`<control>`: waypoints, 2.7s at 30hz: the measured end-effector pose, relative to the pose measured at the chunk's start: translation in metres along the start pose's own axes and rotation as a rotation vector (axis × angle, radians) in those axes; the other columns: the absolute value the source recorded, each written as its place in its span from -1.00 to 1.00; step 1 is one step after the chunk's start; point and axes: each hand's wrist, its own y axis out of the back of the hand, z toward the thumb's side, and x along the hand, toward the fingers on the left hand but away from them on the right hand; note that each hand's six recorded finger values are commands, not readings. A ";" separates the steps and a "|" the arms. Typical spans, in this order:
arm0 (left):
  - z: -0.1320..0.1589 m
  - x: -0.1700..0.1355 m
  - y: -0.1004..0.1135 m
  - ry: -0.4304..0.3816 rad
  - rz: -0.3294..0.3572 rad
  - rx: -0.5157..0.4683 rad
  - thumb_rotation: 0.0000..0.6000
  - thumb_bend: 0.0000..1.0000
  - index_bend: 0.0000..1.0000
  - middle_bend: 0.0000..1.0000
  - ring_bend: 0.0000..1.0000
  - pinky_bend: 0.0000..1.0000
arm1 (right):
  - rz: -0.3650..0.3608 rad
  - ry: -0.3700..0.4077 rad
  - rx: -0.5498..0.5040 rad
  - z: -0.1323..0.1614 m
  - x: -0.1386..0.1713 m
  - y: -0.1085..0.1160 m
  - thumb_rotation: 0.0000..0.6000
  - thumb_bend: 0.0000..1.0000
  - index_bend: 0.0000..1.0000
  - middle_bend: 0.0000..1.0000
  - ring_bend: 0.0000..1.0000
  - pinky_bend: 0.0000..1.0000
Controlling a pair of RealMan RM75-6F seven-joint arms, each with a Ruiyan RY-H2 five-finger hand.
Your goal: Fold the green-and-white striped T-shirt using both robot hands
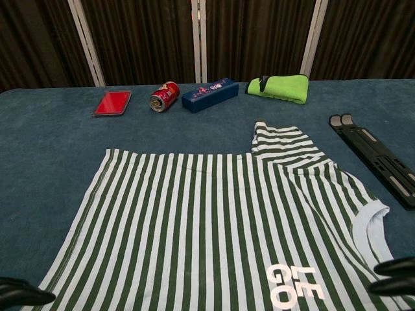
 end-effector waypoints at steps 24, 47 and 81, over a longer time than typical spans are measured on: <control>-0.056 0.068 0.073 0.279 0.207 -0.178 1.00 0.24 0.61 -1.00 -1.00 -1.00 | -0.049 -0.316 0.027 -0.119 -0.049 0.009 1.00 -0.19 0.49 -0.72 -1.00 -1.00; -0.117 0.128 0.135 0.432 0.252 -0.046 1.00 0.24 0.61 -1.00 -1.00 -1.00 | -0.080 -0.484 0.040 -0.195 -0.097 0.041 1.00 -0.19 0.49 -0.71 -1.00 -1.00; -0.158 0.193 0.170 0.529 0.240 -0.021 1.00 0.24 0.61 -1.00 -1.00 -1.00 | -0.093 -0.692 0.028 -0.265 -0.115 0.048 1.00 -0.19 0.49 -0.71 -1.00 -1.00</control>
